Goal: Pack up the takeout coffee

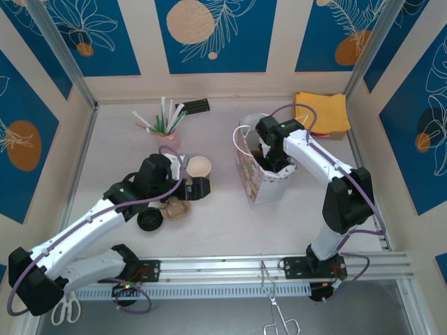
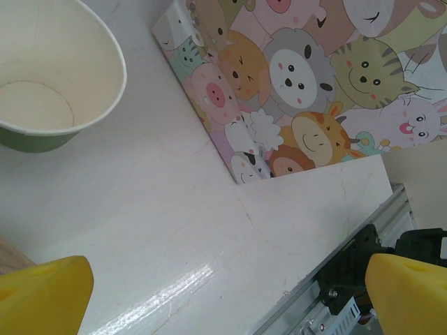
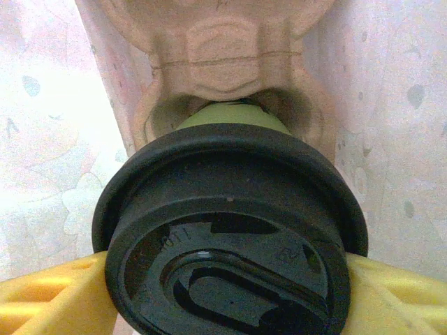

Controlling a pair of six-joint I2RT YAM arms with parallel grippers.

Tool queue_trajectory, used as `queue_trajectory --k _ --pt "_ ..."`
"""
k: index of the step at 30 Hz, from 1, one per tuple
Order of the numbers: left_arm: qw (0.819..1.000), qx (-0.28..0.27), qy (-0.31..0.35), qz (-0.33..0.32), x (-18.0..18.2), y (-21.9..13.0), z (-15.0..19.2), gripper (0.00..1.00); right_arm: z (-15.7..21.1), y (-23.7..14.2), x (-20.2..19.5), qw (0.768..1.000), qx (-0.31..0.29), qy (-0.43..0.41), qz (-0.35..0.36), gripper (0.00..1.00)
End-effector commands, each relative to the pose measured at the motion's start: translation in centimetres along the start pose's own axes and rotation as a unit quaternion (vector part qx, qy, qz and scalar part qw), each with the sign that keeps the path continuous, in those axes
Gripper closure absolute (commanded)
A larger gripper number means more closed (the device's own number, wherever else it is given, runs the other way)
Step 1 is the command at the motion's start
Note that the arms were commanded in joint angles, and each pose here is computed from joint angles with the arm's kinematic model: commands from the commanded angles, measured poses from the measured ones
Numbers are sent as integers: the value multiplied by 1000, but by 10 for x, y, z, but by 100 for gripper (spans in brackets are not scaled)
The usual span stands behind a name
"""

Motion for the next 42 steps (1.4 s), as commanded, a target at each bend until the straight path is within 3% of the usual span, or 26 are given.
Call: queue_trajectory --k 1,42 --pt "1000 -7 3 17 -12 -6 -3 0 10 14 -6 999 35 8 19 26" --pt "1000 -8 3 14 -11 -7 0 0 11 15 -8 999 34 10 23 23"
Point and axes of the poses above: each hand's point on the last joint's axis, 136 mm out from that joint toward the fingers, its own y axis out along the fingers, its own x axis along the line the jaws close on, z = x × y, the point moved 2 cm from there along -y, back along the fingers, and after that the axes turned 2 degrees about y, right-handed, at the moved point
